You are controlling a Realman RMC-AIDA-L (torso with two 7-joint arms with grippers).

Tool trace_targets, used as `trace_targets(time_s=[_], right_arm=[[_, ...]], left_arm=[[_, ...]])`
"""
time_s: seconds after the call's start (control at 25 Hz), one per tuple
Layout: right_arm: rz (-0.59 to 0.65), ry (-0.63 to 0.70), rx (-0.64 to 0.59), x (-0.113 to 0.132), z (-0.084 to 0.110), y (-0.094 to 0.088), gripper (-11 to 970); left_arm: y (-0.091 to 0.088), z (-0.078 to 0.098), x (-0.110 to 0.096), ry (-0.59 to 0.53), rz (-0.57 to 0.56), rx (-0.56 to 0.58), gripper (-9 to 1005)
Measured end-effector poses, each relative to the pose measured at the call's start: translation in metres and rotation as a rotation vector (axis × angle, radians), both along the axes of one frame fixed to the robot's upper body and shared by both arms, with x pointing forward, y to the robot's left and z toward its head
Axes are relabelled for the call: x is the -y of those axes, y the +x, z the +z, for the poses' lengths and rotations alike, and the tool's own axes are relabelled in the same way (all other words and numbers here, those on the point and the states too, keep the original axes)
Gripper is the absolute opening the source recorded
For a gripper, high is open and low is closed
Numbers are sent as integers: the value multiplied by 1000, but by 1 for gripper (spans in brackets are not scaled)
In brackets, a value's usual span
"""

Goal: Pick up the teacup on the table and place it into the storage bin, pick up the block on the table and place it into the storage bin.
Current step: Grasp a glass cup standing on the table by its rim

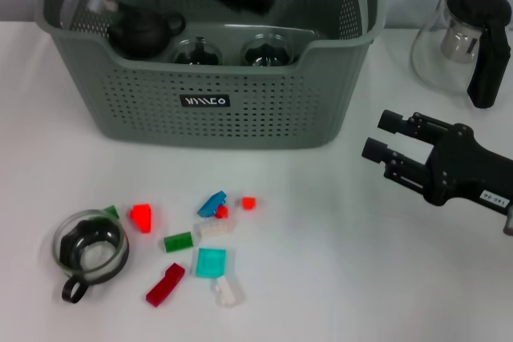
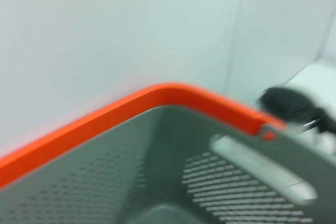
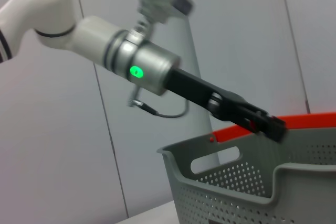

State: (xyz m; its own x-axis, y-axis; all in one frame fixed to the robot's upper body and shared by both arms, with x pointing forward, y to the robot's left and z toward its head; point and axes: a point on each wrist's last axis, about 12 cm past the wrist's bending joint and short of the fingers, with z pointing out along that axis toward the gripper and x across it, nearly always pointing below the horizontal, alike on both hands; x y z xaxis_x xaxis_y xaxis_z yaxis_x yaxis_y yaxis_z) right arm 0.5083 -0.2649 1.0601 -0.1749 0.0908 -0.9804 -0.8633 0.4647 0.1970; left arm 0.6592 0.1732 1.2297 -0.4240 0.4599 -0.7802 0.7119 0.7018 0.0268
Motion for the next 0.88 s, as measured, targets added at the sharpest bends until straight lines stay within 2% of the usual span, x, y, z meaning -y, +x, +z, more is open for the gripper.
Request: trace_targets(time_s=[0.12,0.2,0.28,0.44,0.52,0.56,0.6,0.72,0.88], right_arm=[[-4,3,3,1,1,0,577],[-4,4,5,1,1,1,577],[-3,5,7,1,2,2,577],[5,11,14,-1,4,3,577],[6,12,15,0,4,3,577],[5,11,16,0,4,3,577],[5,12,16,0,4,3,577],[5,13,15,0,5,3,577],[7,14,15,0,5,3,576]], left_arm=[[-14,15,-29,-142,-35,-21,669],[-24,18,-48,-244,-62,-20,668],[-33,19,-66,-343,-97,-14,667],[-50,10,-91,-414,-166,-31,662],[-61,2,-102,-411,-210,-33,659],[-72,-7,-110,-382,-261,-29,658],[-72,-7,-110,-382,-261,-29,657],[-90,-23,-117,-292,-347,-61,653],[-105,-47,-122,-158,-393,-166,648]])
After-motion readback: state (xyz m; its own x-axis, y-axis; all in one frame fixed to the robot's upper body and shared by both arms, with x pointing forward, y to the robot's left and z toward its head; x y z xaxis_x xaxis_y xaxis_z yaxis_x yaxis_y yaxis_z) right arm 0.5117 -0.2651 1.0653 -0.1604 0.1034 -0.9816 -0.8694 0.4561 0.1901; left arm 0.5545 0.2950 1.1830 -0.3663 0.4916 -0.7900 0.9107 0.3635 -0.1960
